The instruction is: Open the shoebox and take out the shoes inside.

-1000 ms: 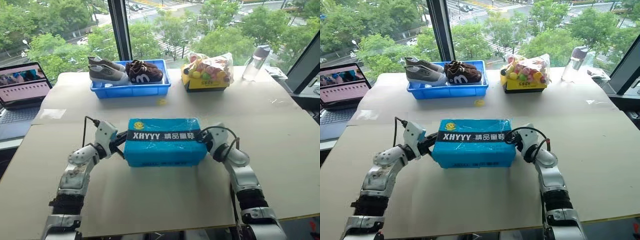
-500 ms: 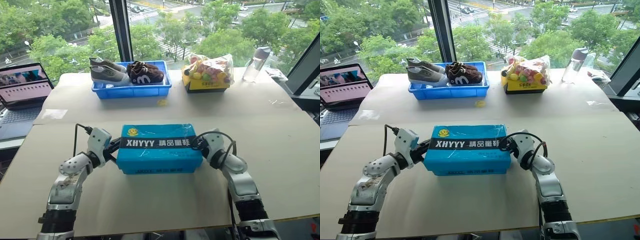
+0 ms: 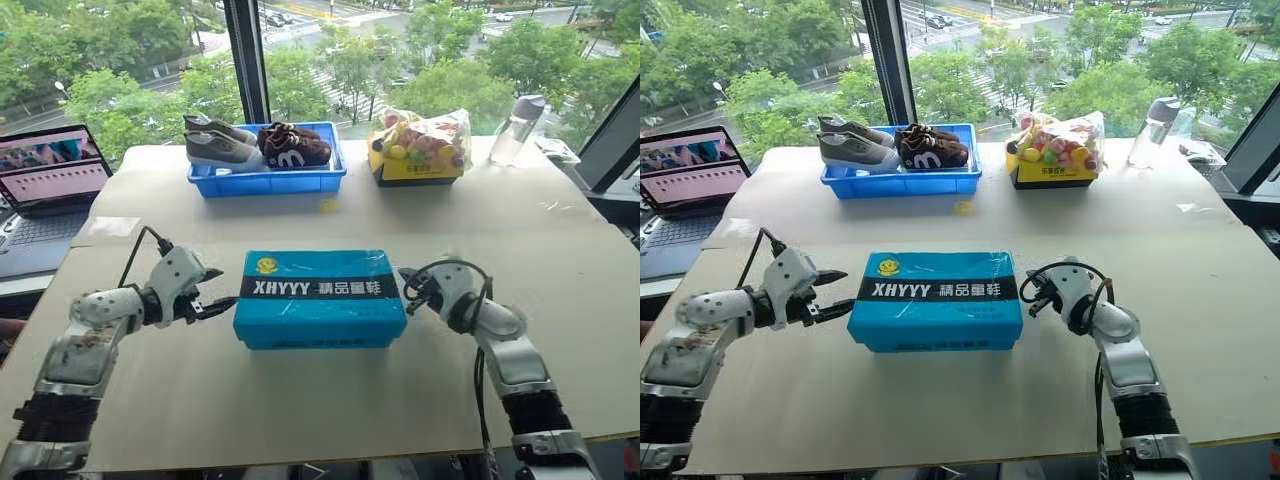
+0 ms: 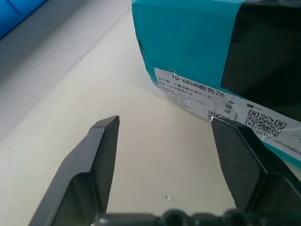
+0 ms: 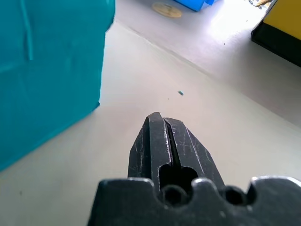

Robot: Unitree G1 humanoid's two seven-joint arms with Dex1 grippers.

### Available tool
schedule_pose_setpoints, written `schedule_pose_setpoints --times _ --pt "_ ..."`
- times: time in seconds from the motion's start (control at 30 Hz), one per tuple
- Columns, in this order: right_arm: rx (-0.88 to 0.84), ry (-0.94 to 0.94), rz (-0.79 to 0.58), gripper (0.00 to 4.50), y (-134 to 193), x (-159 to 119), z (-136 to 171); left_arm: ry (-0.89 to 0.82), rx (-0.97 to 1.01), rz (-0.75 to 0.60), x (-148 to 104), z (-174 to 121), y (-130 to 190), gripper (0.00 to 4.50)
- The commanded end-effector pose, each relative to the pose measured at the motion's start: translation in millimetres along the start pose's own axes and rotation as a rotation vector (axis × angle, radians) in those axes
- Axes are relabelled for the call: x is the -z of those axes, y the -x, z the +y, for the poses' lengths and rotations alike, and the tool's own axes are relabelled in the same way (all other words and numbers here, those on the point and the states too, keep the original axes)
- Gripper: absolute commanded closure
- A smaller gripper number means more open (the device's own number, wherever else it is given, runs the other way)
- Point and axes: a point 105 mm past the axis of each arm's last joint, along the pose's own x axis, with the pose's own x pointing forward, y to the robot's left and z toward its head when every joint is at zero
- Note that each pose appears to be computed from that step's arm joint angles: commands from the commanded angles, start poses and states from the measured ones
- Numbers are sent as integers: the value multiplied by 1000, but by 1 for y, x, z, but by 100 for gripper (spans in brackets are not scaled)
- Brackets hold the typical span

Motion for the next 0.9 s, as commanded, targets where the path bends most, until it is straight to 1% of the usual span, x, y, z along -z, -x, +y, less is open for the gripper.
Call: schedule_pose_setpoints --times 0.03,0.13,0.2,0.23,0.27,0.33,0.43,0.5,0.57,0.63,0.7,0.83,0.9 --pt "-24 82 41 450 23 1 -22 -85 29 -69 -44 15 26 2" --pt "-115 90 89 450 40 6 -25 -110 79 -88 -65 20 43 2" --pt "-182 8 96 450 49 4 -23 -78 123 -157 -88 20 52 2" --pt "-261 -23 94 450 56 -3 -16 -64 189 -230 -112 12 58 2" --pt "-335 -61 86 450 62 -10 -9 -63 248 -278 -131 5 64 2" --pt "-445 -109 80 450 70 -21 2 -70 311 -326 -152 -4 69 2" --pt "-568 -182 97 450 77 -34 19 -64 308 -368 -168 -3 71 2" --pt "-674 -217 93 450 82 -44 38 -51 289 -420 -180 1 73 2" --pt "-738 -252 88 450 84 -48 53 -53 290 -436 -186 -1 75 2" --pt "-779 -285 108 450 85 -45 64 -55 292 -439 -188 -2 76 2" --pt "-814 -279 152 450 86 -34 74 -62 291 -445 -191 -4 77 2" --pt "-838 -311 129 450 80 -30 84 -72 278 -455 -194 -4 78 2" --pt "-819 -312 105 450 73 -28 85 -75 257 -461 -195 -1 79 2"
